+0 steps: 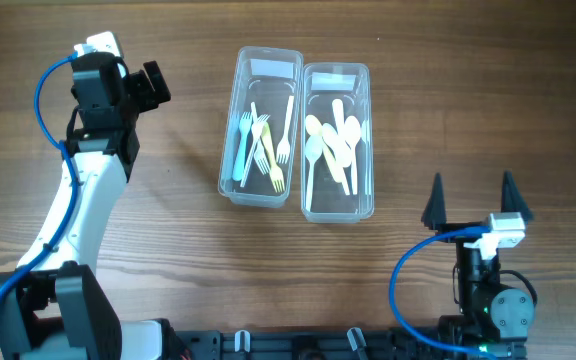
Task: Pack container
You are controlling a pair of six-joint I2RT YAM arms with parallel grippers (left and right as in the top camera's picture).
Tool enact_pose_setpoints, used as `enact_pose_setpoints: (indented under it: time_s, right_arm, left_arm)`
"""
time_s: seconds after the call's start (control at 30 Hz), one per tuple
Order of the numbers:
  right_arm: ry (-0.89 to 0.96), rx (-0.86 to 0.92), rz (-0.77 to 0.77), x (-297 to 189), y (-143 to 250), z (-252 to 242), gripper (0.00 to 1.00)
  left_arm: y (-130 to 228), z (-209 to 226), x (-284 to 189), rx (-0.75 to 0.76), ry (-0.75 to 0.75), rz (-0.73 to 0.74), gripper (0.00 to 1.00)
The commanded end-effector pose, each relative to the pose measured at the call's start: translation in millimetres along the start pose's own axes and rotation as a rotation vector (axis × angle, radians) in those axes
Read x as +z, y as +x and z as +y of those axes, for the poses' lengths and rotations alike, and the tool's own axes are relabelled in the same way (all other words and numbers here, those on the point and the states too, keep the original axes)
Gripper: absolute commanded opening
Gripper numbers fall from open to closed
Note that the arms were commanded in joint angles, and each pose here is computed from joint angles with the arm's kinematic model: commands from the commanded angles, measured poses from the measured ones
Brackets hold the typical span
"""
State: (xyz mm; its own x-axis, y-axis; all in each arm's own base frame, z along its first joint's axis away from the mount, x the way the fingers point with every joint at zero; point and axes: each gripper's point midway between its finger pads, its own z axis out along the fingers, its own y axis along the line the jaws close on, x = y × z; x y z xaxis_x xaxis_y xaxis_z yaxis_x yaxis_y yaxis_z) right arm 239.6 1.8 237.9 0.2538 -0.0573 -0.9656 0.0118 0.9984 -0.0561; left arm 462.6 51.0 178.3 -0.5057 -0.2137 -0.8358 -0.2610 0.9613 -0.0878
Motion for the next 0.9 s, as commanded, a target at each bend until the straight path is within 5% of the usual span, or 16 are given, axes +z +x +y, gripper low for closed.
enact_pose_setpoints:
  time_s: [0.0, 0.23, 0.47, 0.87]
  right_arm:
    - [0.127, 0.136, -0.007, -2, 0, -22, 1.0]
    - [0.12, 0.15, 0.006, -2, 4, -20, 1.0]
    - [0.122, 0.132, 0.238, -9, 59, -17, 1.0]
    - [0.118, 0.127, 0.264, -9, 65, -16, 1.0]
  left_arm:
    - [-10, 3, -6, -0.011, -0.009, -0.027, 1.0]
    - [-10, 3, -6, -0.011, -0.009, -0.027, 1.0]
    - [-10, 3, -6, -0.01, -0.008, -0.027, 1.0]
    - [-10, 3, -6, -0.011, -0.009, -0.027, 1.0]
